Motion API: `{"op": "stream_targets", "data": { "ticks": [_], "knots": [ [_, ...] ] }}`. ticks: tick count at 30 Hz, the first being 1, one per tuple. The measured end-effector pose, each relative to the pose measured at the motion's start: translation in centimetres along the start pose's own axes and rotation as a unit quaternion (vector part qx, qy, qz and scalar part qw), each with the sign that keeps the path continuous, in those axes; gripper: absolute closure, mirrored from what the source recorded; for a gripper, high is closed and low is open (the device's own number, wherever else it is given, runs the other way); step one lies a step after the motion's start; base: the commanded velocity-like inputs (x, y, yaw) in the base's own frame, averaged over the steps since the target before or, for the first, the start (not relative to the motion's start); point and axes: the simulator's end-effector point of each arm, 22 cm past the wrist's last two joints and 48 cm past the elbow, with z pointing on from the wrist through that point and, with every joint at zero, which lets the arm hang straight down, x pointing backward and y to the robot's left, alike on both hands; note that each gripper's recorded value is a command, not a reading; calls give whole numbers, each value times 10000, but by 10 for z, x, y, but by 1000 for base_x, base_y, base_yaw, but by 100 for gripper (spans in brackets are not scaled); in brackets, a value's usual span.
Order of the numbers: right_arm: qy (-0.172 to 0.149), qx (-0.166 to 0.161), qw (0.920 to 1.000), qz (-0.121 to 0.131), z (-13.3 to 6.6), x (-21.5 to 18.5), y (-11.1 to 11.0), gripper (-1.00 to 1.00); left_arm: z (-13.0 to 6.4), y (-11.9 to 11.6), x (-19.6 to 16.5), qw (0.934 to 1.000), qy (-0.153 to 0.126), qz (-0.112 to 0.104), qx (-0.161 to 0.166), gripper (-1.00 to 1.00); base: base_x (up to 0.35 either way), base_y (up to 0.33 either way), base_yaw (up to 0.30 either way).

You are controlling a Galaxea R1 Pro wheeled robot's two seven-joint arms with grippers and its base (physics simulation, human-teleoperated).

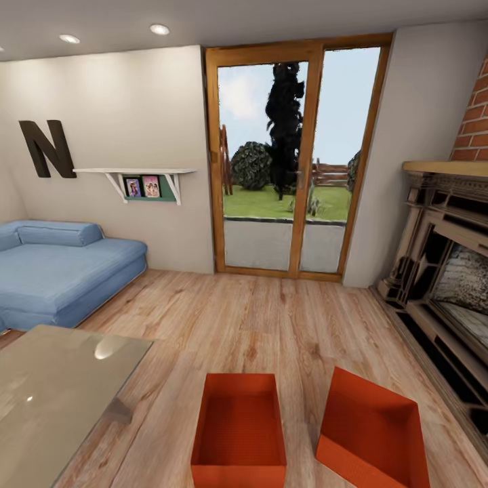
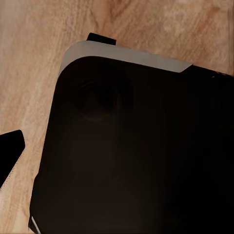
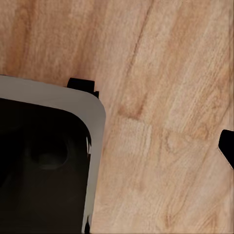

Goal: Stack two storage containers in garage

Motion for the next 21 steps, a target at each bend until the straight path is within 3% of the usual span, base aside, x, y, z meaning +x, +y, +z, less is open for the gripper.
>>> {"op": "stream_targets", "data": {
  "ticks": [21],
  "knots": [
    [34, 10, 10000, -29, 0, 2, -2, -100, 0, 1, 0, 10000, -2, -33, -7, -100, 298, 0, 0]
  ]
}}
